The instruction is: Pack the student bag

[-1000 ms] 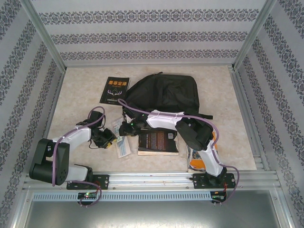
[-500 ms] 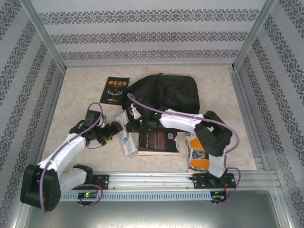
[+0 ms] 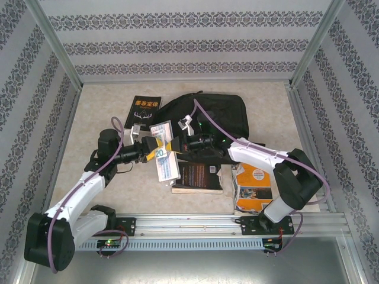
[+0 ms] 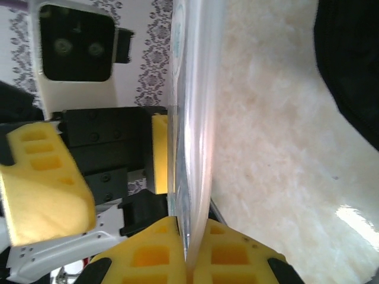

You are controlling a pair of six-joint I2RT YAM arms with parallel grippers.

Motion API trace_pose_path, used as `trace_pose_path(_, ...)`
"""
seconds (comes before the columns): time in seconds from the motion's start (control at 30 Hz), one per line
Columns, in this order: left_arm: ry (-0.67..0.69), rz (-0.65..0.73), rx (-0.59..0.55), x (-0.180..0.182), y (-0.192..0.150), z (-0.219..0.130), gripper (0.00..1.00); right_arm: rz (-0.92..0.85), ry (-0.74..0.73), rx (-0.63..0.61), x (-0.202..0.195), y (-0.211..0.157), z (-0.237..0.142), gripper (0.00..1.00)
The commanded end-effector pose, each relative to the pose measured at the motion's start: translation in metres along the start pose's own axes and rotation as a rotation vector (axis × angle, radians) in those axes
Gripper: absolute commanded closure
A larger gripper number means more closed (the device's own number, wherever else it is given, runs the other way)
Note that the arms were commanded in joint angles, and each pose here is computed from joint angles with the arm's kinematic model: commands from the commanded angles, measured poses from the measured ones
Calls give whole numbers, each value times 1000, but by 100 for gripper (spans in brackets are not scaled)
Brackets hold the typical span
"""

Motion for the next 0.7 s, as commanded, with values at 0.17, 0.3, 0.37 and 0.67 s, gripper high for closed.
trace_pose_path(0.17, -167, 85, 19, -26, 4, -1, 53, -36, 123, -17, 24, 1, -14, 100)
trace_pose_path(0.3, -194, 78, 26, -26, 5, 1, 77, -28, 116, -16, 22, 2, -13, 100)
trace_pose_path(0.37, -201, 76, 25, -26, 6, 1, 87, -28, 100, -24, 21, 3, -13, 100)
trace_pose_path(0.67, 45, 24, -134, -2, 22, -34, 100, -135, -261, -239, 17, 39, -55, 50)
Point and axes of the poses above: each hand's point on the last joint's axis, 136 mm out from that joint toward the fingers, its own z axis out along the fingers, its own x axis along the line the jaws close on, y = z × x, the point moved 6 cm from there along -z, back along the fingers
